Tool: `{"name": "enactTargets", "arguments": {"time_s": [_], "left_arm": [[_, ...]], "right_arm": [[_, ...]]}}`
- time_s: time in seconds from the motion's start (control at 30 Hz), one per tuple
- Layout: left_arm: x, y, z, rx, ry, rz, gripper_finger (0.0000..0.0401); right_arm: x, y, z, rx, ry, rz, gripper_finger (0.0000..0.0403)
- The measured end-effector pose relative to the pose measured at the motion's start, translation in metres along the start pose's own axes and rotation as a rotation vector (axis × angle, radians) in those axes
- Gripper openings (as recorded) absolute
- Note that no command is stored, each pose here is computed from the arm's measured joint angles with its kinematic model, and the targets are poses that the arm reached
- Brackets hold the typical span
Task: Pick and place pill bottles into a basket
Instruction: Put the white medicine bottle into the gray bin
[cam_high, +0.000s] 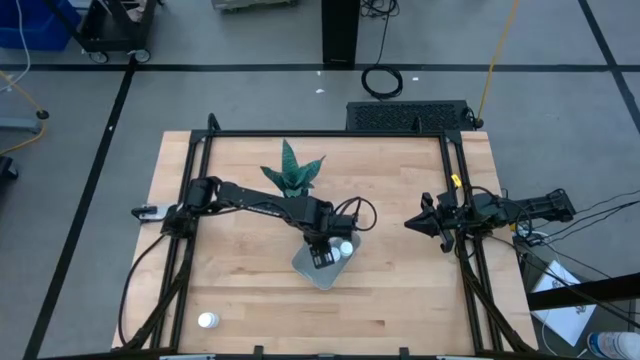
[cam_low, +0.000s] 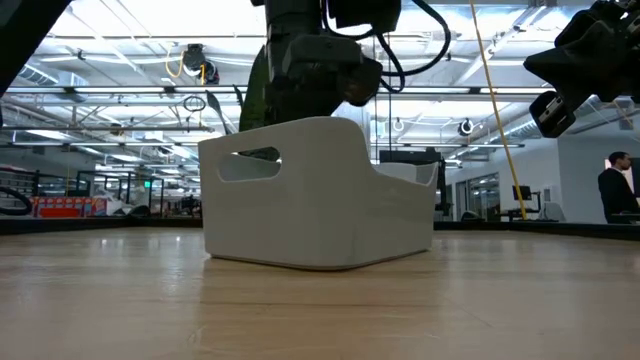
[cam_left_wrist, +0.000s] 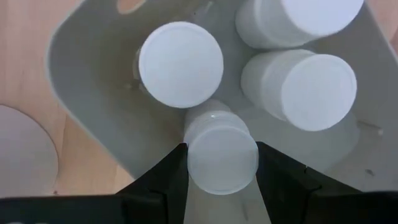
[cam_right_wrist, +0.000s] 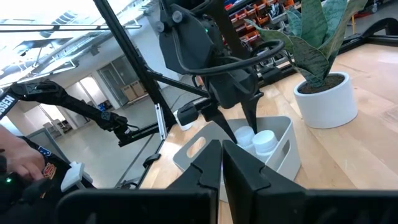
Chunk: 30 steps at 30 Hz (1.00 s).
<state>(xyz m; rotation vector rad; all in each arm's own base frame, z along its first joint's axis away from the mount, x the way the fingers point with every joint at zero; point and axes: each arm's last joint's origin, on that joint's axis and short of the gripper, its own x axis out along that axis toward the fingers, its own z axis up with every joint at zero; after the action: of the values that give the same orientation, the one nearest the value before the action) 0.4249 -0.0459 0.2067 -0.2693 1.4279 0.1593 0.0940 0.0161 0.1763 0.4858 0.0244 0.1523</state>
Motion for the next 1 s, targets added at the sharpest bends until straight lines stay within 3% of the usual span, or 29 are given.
{"name": "enactTargets", "arguments": {"time_s": [0.33,0.7,1.0], "left_arm": [[0.001,-0.001,0.002,-0.005,-0.017,-0.023,0.0209],[-0.005,-0.003,0.003,-0.040,-0.015,-0.048,0.0214],[-0.031,-0.001,-0.004,-0.058,-0.041,-0.059,0.0225]], "right_arm": [[0.000,0.000,0.000,0.000,0.000,0.000,0.0009],[0.000,0.000,0.000,0.000,0.000,0.000,0.0008],[0.000,0.000,0.000,0.000,0.000,0.000,0.0008]]}}
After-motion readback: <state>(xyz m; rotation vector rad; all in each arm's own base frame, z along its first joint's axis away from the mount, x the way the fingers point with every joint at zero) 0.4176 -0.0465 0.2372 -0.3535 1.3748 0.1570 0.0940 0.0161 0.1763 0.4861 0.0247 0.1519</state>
